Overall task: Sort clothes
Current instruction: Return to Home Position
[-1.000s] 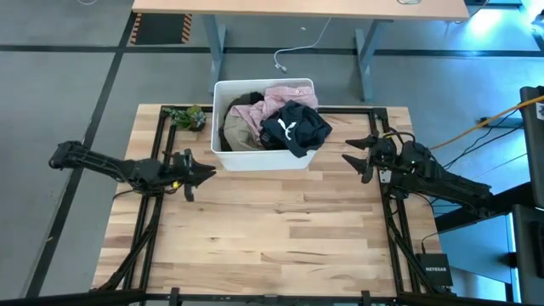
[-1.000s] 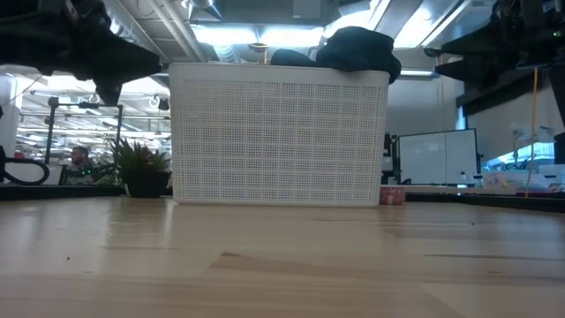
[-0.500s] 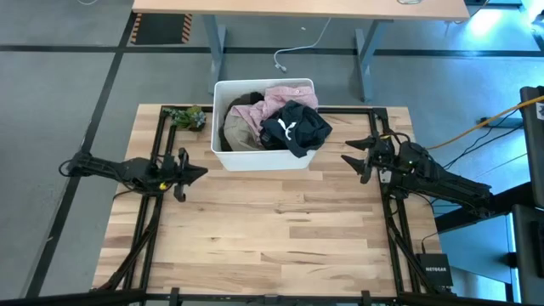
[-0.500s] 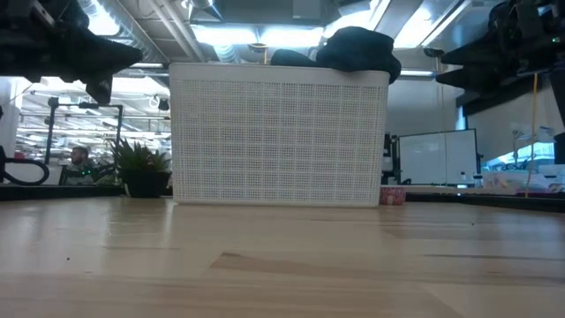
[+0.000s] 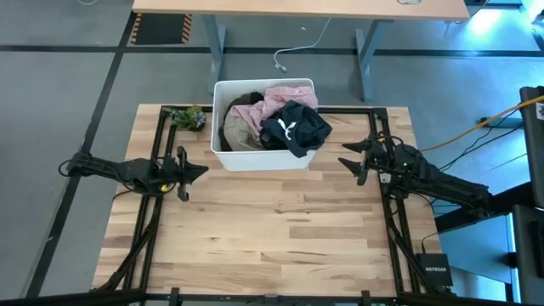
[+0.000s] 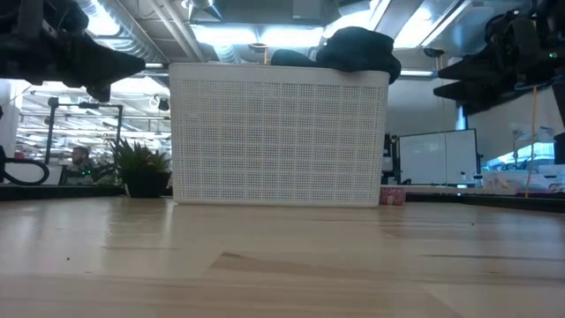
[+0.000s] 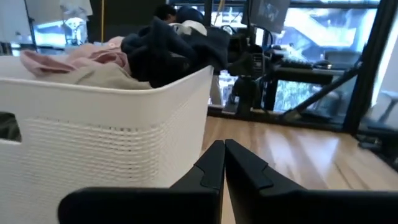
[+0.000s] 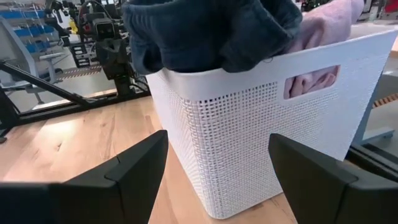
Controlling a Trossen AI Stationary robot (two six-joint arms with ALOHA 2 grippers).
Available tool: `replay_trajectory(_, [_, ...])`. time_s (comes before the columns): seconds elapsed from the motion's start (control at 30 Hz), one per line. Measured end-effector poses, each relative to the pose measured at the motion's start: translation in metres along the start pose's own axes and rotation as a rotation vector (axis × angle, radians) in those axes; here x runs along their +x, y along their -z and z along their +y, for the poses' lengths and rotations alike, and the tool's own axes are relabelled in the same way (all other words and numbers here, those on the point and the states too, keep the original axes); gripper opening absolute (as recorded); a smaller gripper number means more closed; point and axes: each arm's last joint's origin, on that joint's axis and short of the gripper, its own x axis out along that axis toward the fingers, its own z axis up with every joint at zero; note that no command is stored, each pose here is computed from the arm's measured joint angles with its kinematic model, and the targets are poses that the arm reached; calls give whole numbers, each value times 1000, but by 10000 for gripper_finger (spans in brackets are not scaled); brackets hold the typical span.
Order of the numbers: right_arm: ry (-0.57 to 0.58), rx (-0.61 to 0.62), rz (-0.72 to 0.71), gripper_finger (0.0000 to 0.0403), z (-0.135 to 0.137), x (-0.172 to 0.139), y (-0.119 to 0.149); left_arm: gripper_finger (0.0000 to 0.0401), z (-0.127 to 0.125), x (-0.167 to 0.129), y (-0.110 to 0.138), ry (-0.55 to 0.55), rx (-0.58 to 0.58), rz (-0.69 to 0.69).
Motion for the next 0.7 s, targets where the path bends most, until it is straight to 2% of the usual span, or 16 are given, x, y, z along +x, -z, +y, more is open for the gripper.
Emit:
replay_trajectory(0.1, [9,-9,0,280,0,0,0,2,0,0,0,0,20,1])
replay_trajectory(0.2, [20,-20,13,241,-1,0,1,1,0,0,0,0,21,2])
replay_trajectory(0.53, [22,-34,-46,19,-4,11,33,3,0,0,0,0,20,2])
replay_trajectory(0.6, [21,-45,-62,13,-4,10,32,1,0,0,0,1,21,2])
replay_trajectory(0.7, [14,-56,-70,28,-4,9,31,2,0,0,0,1,20,2])
